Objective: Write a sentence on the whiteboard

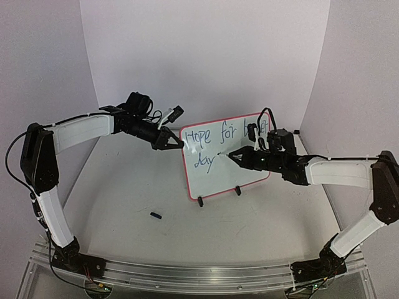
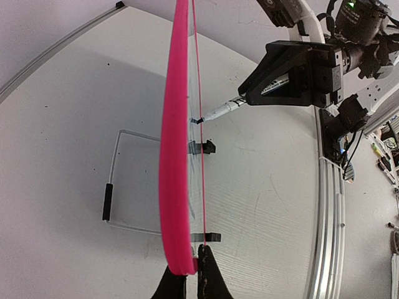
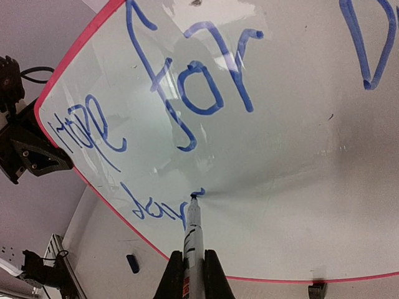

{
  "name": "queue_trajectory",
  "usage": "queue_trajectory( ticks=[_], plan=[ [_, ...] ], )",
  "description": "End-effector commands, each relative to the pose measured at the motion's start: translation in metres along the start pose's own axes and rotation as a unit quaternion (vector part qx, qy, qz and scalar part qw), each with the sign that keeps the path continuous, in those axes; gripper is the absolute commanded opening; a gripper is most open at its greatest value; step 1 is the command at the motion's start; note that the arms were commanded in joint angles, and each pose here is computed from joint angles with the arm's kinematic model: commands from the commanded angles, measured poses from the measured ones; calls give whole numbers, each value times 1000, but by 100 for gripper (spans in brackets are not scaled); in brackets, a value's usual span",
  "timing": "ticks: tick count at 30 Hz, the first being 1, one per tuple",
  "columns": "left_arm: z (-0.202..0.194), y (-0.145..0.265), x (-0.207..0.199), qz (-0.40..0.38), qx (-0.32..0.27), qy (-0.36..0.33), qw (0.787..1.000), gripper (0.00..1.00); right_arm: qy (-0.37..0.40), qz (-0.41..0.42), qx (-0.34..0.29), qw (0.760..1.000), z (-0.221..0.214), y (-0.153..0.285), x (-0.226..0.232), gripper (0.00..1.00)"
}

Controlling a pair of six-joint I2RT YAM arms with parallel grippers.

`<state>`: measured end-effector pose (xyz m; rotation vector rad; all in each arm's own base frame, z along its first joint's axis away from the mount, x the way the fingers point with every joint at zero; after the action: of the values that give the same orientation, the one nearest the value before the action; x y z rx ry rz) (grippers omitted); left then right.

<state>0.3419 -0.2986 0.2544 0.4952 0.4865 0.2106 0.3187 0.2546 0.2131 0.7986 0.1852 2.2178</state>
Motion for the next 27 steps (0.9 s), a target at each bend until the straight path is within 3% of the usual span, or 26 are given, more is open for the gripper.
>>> queue_trajectory(
  ticks=[1,27],
  plan=[
    [-46,-21,-1,5,94,32,995,0,1,-3,-9,1000,5,-4,-1,0],
    [-46,-21,-1,4,94,32,995,0,-3,-38,-1,999,2,-1,-9,0]
  ],
)
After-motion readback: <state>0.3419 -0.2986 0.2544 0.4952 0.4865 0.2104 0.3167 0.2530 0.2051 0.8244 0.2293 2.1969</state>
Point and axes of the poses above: each gripper's point midway between its finger pads, its own y axis back along the fingers, its own x axis along the line the jaws close on, z = x × y, the point moved 6 cm from there along y, back along the fingers, and after that the axes turned 7 degrees about y, right-handed, at the moved point
